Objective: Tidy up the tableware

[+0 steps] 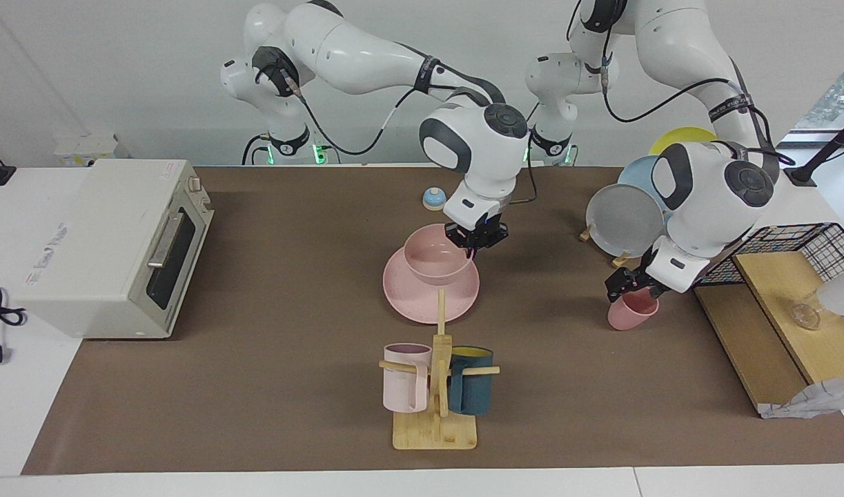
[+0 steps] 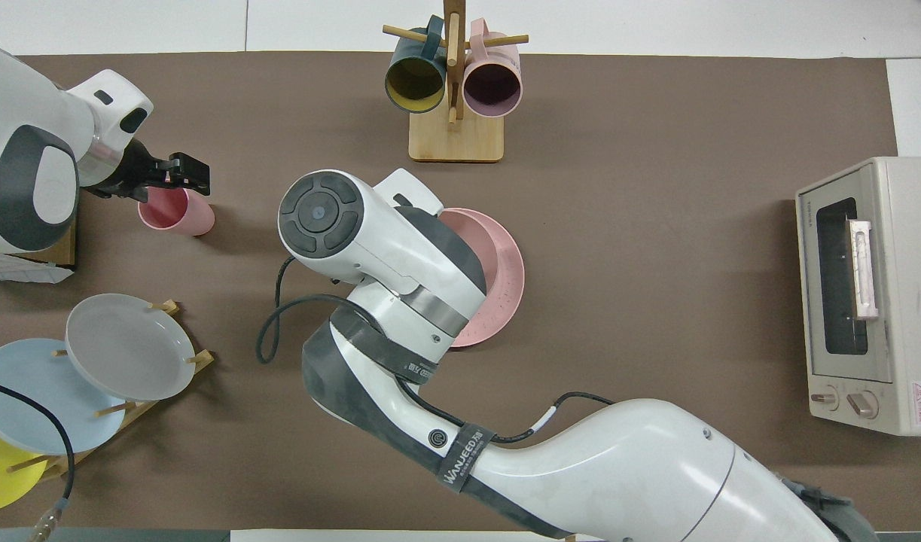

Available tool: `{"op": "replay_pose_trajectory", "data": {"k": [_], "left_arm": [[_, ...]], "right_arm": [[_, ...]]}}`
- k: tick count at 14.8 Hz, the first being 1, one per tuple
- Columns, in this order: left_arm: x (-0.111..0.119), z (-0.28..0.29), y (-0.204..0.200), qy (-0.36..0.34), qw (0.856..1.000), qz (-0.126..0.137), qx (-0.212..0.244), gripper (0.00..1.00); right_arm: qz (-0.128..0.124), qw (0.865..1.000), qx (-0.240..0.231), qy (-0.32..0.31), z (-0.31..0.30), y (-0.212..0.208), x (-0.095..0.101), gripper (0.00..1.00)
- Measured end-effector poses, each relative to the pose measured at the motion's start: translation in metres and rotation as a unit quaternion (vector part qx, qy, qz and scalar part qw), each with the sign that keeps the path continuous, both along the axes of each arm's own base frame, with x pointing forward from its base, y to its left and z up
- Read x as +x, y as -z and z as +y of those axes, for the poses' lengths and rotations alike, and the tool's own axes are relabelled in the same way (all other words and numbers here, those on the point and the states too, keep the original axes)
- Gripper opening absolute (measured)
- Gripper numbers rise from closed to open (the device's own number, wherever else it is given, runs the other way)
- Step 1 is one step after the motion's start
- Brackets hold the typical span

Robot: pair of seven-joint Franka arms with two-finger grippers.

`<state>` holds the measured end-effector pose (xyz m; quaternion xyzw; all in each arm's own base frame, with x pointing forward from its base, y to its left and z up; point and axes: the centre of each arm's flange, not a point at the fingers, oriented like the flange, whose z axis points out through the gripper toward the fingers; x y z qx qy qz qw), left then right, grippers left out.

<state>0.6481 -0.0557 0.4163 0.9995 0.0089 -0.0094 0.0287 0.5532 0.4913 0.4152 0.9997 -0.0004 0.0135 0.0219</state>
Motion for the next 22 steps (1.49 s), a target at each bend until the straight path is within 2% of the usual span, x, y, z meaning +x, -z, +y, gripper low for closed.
{"op": "replay_pose_trajectory", "data": {"k": [6,10,12,13,15,16,18,20,22], "left_arm": [[-0.008,-0.004,0.025,-0.013,1.000,0.007,0.001,1.00],[-0.010,-0.006,0.035,-0.018,1.000,0.005,0.000,1.00],[-0.011,-0.006,0.037,-0.017,1.000,0.005,0.002,0.96],[-0.011,-0.005,0.038,-0.015,1.000,0.005,0.007,0.87],[-0.012,-0.005,0.039,-0.010,1.000,0.005,0.011,0.63],[-0.012,-0.005,0.040,-0.005,1.000,0.003,0.013,0.50],[-0.012,-0.005,0.041,0.012,1.000,-0.001,0.016,0.24],[-0.011,-0.005,0.040,0.019,1.000,-0.004,0.017,0.04],[-0.009,-0.004,0.037,0.021,1.000,-0.008,0.017,0.04]], "right_arm": [[0.010,1.000,-0.004,-0.013,0.007,0.038,-0.010,0.04],[0.026,0.999,-0.021,-0.012,-0.006,0.070,-0.011,0.04],[0.029,0.999,-0.025,-0.013,-0.007,0.074,-0.012,0.04],[0.028,0.999,-0.025,-0.013,-0.007,0.073,-0.013,0.04],[0.027,0.999,-0.024,-0.012,-0.009,0.071,-0.011,0.04],[0.026,0.999,-0.023,-0.011,-0.009,0.070,-0.010,0.09],[0.021,1.000,-0.019,-0.009,-0.010,0.062,-0.008,0.31],[0.009,1.000,-0.018,0.000,-0.019,0.042,-0.001,0.51],[-0.011,1.000,-0.006,0.016,-0.049,-0.008,0.017,0.74]]}}
